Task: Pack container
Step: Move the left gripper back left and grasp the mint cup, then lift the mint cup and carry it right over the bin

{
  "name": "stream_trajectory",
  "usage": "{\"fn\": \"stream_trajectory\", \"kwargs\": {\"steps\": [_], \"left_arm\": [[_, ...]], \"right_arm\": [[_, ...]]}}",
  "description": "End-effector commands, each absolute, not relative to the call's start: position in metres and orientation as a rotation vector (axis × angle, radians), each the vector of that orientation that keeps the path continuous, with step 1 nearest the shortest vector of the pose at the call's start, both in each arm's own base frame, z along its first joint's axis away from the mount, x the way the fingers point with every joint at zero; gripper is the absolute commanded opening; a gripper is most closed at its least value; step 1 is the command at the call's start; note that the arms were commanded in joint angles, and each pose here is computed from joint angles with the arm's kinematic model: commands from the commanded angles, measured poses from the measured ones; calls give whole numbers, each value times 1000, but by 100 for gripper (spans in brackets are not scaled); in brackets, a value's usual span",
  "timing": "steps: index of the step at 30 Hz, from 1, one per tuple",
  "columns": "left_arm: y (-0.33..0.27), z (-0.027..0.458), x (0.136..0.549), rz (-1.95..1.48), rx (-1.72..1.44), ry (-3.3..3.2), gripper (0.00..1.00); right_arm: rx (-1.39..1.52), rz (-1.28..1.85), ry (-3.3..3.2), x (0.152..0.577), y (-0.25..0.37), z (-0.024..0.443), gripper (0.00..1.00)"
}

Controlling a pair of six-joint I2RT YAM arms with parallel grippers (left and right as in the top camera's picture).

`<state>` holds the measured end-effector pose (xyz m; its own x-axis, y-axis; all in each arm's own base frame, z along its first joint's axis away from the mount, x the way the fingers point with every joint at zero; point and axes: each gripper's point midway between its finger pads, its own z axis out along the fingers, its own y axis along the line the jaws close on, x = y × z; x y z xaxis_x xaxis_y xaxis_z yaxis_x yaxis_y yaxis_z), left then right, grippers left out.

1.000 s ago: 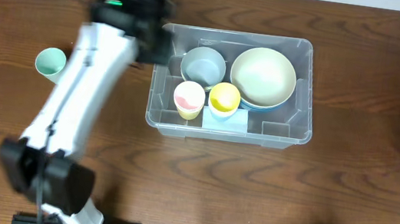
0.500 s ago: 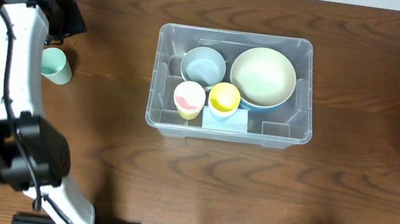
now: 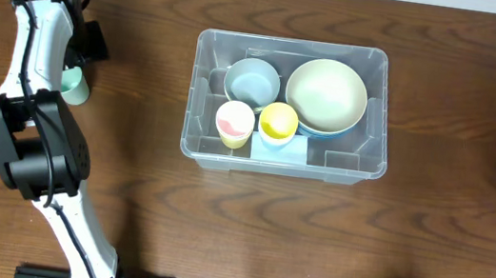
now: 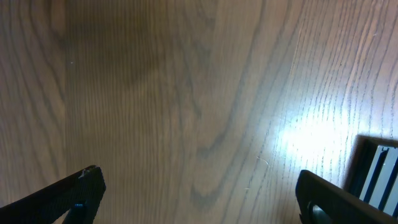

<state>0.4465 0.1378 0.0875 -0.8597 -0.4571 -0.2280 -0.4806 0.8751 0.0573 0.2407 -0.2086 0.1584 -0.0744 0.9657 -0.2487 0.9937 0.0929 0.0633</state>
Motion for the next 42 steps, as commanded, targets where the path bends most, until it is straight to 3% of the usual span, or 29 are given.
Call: {"fn": "stream_trajectory", "kwargs": {"steps": [1, 5, 13, 20, 25, 30, 35, 42], "left_arm": [[143, 71, 443, 196, -718, 2877, 50], [142, 52, 441, 197, -723, 2916, 49], [141, 38, 437, 198, -729, 2956, 6], [125, 57, 430, 96, -724, 2973, 6], [83, 114, 437, -166, -648, 2876, 6], [14, 199, 434, -374, -421, 2730, 6], [-73, 275, 403, -407, -73, 2594, 6], [-161, 287, 360, -261, 276, 2570, 6]], "right_arm": [[1991, -184, 2115, 239, -210, 159, 99], [1991, -183, 2115, 239, -210, 159, 99], [1991, -183, 2115, 239, -210, 159, 99], [1991, -183, 2115, 239, -210, 159, 99], [1991, -183, 2115, 239, -210, 159, 99], [1991, -183, 2115, 239, -210, 159, 99], [1991, -183, 2115, 239, -210, 159, 99], [1991, -183, 2115, 239, -210, 159, 99]]}}
